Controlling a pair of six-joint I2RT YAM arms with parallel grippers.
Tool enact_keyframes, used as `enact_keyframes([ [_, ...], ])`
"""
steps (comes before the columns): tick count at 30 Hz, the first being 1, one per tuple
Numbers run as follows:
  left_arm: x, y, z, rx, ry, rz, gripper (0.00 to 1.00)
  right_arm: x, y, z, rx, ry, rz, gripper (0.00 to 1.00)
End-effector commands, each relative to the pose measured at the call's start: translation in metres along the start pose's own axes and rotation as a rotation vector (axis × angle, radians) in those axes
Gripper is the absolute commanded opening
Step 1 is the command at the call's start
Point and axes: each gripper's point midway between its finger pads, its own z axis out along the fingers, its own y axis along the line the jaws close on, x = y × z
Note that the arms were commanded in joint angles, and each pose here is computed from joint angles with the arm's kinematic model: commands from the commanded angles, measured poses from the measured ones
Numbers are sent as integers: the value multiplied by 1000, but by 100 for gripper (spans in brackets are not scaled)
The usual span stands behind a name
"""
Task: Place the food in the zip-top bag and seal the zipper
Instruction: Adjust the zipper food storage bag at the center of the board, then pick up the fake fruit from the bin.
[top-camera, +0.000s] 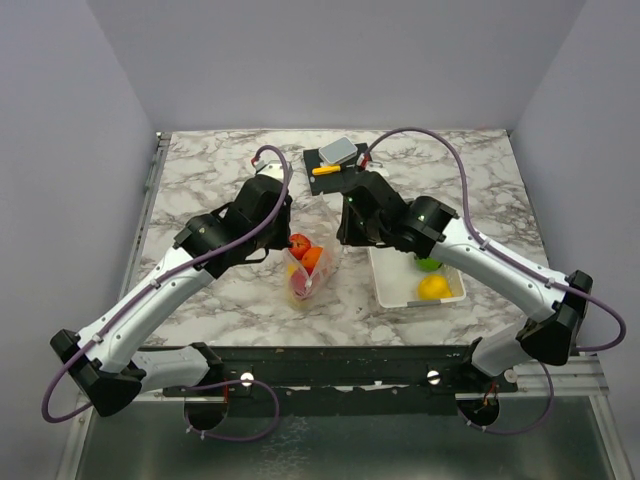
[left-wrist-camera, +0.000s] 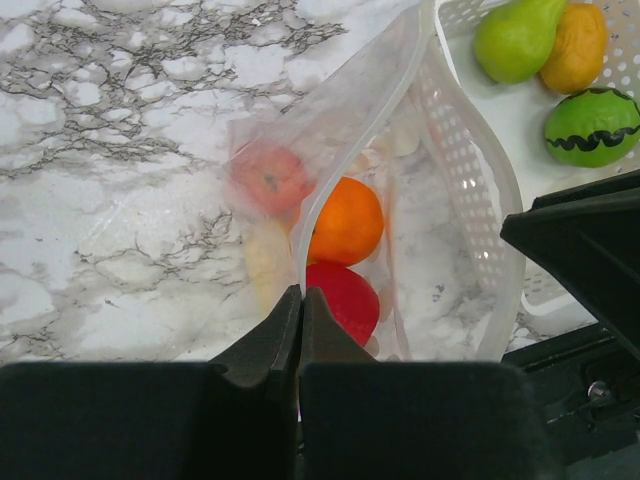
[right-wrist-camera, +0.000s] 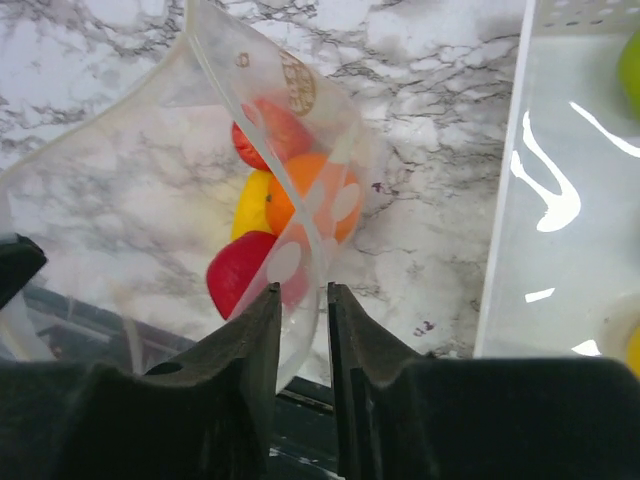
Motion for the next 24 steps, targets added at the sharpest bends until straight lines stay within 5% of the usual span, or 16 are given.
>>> enact_keyframes([
  [1,2,4,3,-21,3,16,0,-7,-20,-17,71,-36,-9,35],
  [10,4,5,7,-24,9,24,0,-12,-73,-66,209,-128,42,66],
  [24,3,3,8,-16,11,31,0,31,-145,-76,400,-53,52,77],
])
